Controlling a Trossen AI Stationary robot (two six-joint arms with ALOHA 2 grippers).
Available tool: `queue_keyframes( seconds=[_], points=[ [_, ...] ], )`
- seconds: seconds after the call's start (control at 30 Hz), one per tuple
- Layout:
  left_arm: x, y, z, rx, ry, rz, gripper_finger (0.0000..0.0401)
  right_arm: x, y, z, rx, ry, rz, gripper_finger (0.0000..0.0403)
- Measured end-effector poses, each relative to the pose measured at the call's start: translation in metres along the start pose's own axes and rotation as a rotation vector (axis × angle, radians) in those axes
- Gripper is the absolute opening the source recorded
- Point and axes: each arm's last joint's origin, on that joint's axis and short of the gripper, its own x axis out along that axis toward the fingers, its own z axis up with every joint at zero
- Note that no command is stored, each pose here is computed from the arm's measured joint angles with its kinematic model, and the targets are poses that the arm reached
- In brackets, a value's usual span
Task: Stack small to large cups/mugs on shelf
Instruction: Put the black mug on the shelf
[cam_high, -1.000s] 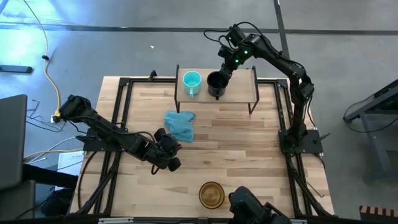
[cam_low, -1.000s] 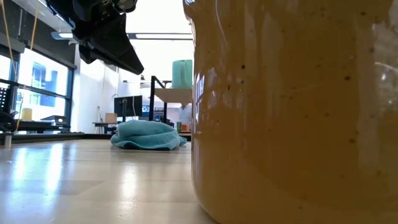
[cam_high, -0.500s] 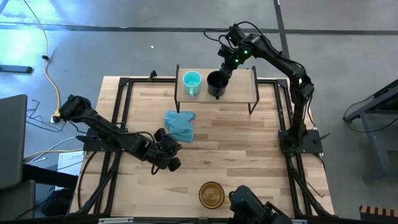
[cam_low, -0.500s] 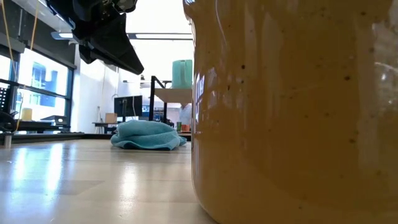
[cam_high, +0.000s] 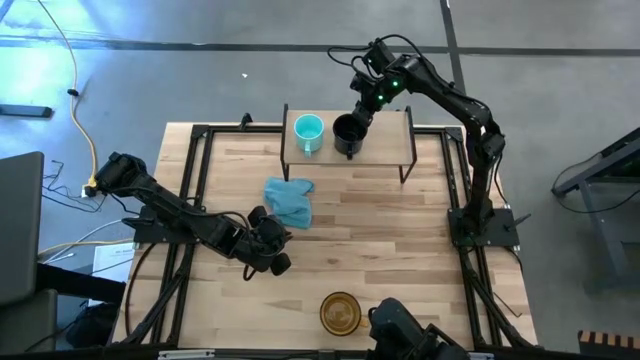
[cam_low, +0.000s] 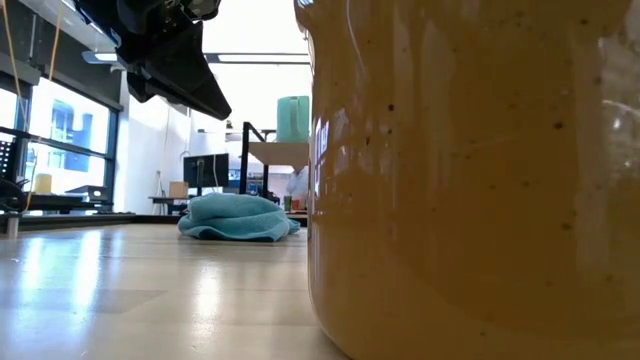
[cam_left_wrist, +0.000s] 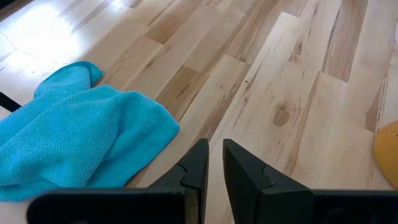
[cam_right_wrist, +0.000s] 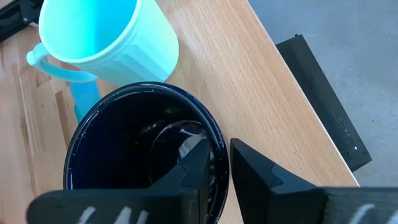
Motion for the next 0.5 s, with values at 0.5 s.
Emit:
queue_keyframes(
  seconds=[0.5],
  points=[
    [0.0,0.0,0.0,-0.002,0.0,0.0,0.0037,-0.0003,-0.0011,-0.0001,0.003,0.002,-0.015,0.0055]
  ],
)
